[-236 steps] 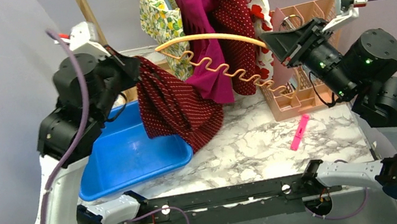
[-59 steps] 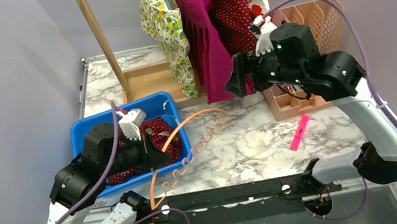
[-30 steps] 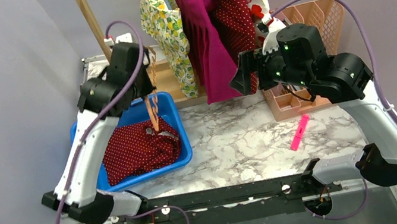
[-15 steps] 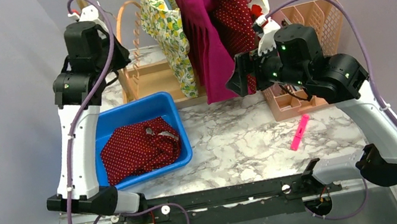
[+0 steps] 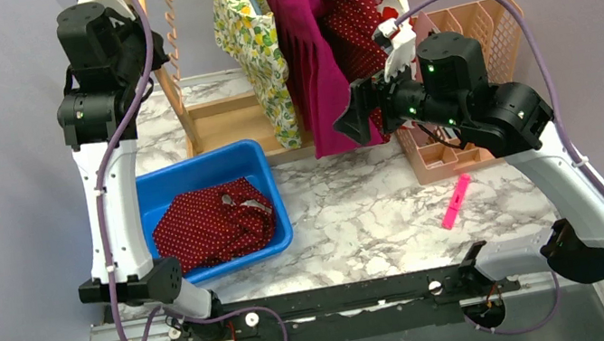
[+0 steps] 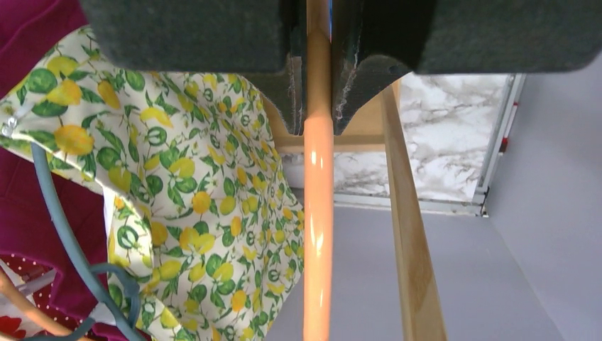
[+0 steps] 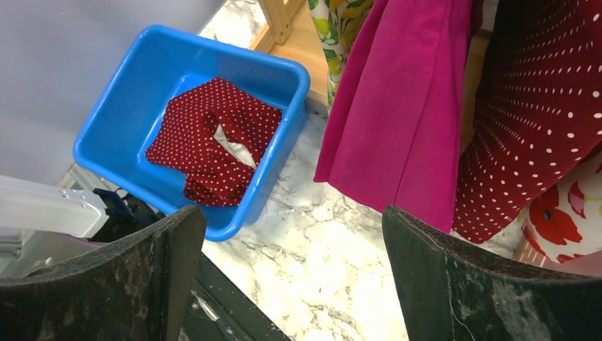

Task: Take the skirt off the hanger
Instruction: Place the hanger at the clothesline.

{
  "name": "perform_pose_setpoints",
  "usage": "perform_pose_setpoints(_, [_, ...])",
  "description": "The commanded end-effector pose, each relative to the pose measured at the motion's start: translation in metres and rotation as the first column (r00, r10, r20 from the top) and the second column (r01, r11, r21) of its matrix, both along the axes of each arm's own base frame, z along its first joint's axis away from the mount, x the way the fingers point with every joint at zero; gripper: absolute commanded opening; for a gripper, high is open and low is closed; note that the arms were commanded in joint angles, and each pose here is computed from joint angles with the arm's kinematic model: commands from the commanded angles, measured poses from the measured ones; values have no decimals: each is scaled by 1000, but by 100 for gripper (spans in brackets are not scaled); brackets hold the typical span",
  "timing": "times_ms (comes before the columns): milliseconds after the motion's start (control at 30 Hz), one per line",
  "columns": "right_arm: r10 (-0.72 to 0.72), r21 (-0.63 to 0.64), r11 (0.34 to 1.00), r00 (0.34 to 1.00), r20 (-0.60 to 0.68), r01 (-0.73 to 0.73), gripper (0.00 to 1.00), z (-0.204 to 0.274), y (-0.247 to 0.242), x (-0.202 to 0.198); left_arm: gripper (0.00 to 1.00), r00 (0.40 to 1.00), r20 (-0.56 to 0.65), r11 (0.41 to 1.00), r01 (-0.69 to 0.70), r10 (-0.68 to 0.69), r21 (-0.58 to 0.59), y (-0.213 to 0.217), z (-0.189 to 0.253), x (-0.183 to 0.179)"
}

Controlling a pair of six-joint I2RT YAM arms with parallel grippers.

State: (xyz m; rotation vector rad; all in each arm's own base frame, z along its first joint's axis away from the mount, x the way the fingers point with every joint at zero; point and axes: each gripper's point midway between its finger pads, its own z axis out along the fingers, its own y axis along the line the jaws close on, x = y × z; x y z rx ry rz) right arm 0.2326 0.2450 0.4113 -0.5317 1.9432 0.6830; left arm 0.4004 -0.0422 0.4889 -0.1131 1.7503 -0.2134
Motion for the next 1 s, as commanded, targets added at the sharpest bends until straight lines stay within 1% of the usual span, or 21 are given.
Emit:
perform_pose_setpoints(0, [39,22,999,996,80,-41,100,20,6,3,0,994,107,1000,-7,5,14,8,33,16])
perform_pose_setpoints(100, [25,16,1000,996,85,-26,100,20,4,5,0,995,92,1000,-28,27,11,15,30,27])
perform_pose_setpoints(233, [11,19,1000,996,84,-12,100,19,4,7,0,998,44,999,-37,37,5,19,14,38])
perform_pose_setpoints(367, [0,23,1000,997,80,-2,100,18,3,8,0,1000,6,1000,-12,12,-18,15,0,48])
perform_pose_setpoints(533, [-9,30,1000,998,64,7,100,17,2,7,0,997,-80,1000,-13,11,-24,15,-29,47])
perform_pose_setpoints(633, [-14,41,999,998,58,12,99,18,1,5,0,995,-98,999,-9,5,-35,13,-35,43])
perform_pose_setpoints(667, [-14,41,999,998,56,11,100,18,1,4,6,995,-99,999,-10,6,-42,13,-34,41])
perform_pose_setpoints(700, [-12,43,999,999,53,9,100,19,1,4,16,995,-99,999,-17,12,-51,13,-34,39])
perform_pose_setpoints(733, [-11,43,999,999,51,9,100,19,1,3,22,995,-98,998,-23,17,-56,14,-33,37])
perform_pose_setpoints(833, [-8,44,999,999,42,6,99,20,1,1,38,996,-91,997,-19,13,-70,12,-29,30])
perform_pose_setpoints(967, [-4,48,999,999,40,2,99,23,0,-1,54,997,-69,996,-25,19,-90,12,-18,14])
